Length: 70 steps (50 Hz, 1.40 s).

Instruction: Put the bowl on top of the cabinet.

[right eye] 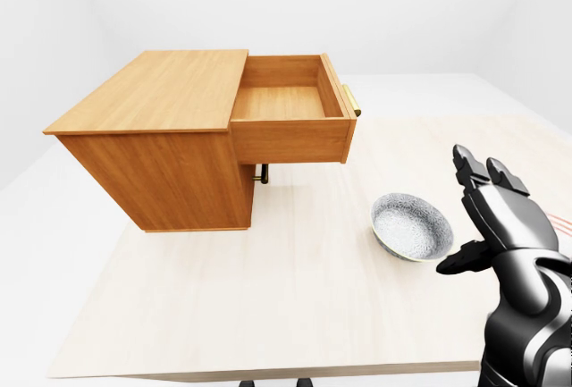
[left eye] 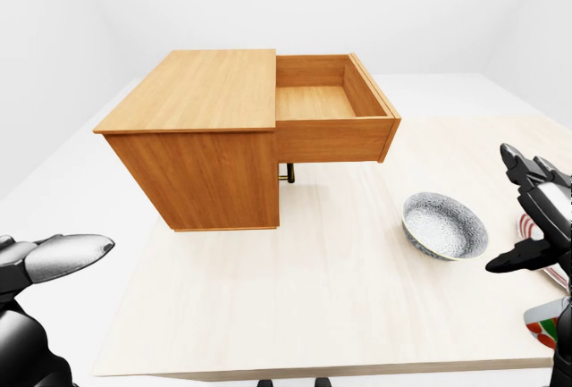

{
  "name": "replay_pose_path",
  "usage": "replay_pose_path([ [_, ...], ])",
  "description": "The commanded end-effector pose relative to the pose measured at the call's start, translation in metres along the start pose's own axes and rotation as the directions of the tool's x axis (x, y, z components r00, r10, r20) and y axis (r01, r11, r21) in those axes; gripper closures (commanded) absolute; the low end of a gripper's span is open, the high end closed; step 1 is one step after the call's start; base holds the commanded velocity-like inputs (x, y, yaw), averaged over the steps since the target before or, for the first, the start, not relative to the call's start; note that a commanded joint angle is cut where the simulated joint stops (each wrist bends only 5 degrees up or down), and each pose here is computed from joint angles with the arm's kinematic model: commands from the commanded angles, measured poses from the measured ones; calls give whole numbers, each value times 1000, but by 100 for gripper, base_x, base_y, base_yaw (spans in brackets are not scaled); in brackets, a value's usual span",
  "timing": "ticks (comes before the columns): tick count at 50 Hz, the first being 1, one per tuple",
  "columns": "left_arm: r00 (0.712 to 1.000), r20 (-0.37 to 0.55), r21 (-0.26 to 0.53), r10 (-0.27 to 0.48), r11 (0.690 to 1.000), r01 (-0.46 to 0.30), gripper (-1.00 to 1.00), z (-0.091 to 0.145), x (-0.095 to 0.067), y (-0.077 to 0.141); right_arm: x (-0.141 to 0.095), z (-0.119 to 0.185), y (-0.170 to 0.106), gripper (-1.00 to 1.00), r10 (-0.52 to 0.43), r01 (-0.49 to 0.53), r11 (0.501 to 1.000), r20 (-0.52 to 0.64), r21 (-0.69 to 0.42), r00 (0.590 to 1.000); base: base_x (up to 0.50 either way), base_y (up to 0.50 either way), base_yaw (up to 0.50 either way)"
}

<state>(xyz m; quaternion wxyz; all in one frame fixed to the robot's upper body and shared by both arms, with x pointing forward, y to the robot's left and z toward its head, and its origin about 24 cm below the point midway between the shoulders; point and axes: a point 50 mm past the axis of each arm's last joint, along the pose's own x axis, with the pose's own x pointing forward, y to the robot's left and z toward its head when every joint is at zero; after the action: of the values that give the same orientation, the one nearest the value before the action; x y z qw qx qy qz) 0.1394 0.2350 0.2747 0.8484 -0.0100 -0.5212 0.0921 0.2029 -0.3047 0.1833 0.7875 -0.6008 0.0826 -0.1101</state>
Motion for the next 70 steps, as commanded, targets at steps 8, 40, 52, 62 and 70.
replay_pose_path([
  [8,1000,-3,1,-3,1000,3,-100,0,-1,-1,-5,-31,39,-100,158,-146,982,-102,117,982,0,0,0],
  [40,1000,1,0,-15,1000,15,-100,2,-2,-4,5,-48,71,-100,200,-167,963,-149,211,968,0,0,0],
  [52,1000,-1,6,-22,1000,22,-100,0,-2,-5,23,-40,81,-100,185,-158,964,-117,213,976,0,0,0],
  [62,1000,8,4,-25,1000,25,-100,2,-2,-5,29,-40,68,-100,158,-135,970,-101,200,982,0,0,0],
  [70,1000,11,0,-23,1000,23,-100,3,-2,-5,28,-39,68,-100,158,-137,970,-98,199,982,0,0,0],
])
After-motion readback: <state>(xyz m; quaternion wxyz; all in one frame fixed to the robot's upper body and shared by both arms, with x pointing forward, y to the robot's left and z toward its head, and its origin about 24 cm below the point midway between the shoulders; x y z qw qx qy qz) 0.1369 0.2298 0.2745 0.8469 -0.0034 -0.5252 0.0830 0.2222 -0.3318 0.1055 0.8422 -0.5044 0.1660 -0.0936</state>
